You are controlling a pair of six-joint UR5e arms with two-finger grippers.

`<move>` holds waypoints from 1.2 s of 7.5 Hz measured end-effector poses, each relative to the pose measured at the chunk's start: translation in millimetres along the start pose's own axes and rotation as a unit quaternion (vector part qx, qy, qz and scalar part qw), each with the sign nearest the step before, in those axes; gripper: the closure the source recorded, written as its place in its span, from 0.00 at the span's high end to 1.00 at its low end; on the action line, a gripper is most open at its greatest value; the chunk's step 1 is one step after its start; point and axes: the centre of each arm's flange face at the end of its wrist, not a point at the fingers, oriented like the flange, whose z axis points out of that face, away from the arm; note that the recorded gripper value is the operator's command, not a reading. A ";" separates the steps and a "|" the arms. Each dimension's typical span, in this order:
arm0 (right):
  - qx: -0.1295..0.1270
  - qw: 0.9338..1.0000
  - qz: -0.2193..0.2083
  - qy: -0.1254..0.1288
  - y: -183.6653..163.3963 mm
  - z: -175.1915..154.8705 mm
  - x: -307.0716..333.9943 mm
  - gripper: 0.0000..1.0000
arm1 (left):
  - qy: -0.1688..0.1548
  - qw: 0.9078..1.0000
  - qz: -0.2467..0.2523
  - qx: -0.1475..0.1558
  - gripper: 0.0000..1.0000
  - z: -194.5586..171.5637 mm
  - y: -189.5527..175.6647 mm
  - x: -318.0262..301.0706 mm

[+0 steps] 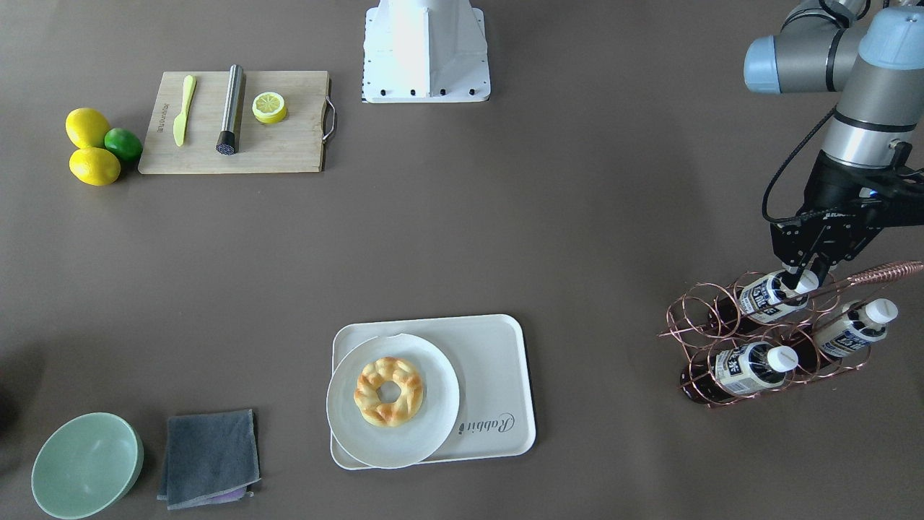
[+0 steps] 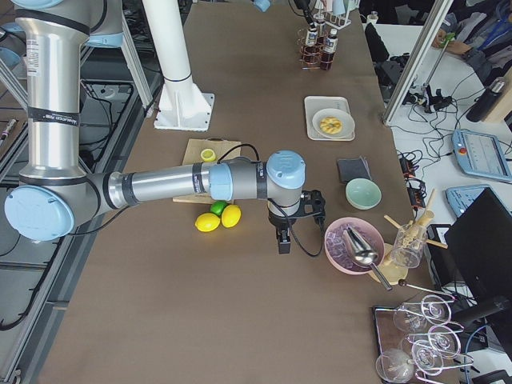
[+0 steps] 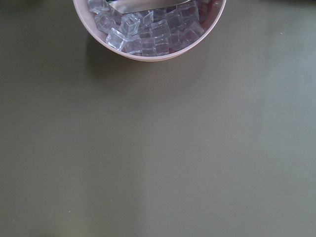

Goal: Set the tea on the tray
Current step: 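Grasp the tea bottle with the left gripper and lift it from the rack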

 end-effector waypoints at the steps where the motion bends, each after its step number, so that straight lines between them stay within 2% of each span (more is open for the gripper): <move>1: 0.000 1.000 0.000 0.000 0.0 0.0 -0.1 1.00 | 0.001 1.000 -0.003 0.001 0.00 -3.6 -5.6 -0.7; 3: 0.000 1.000 0.000 0.000 0.0 0.0 -0.1 1.00 | 0.026 1.000 -0.011 -0.015 0.00 -30.3 -35.9 -13.5; 5: -0.001 1.000 0.000 0.000 0.5 0.8 0.1 1.00 | 0.047 0.999 -0.010 -0.020 0.00 -74.7 -56.7 -14.1; 8: -0.003 1.000 0.002 -0.005 3.1 2.9 0.8 1.00 | 0.043 0.999 0.006 -0.027 0.00 -150.0 -53.4 21.8; 9: -0.003 1.000 0.002 -0.006 3.6 3.0 0.7 1.00 | 0.049 0.998 0.018 -0.032 0.00 -162.1 -46.6 39.4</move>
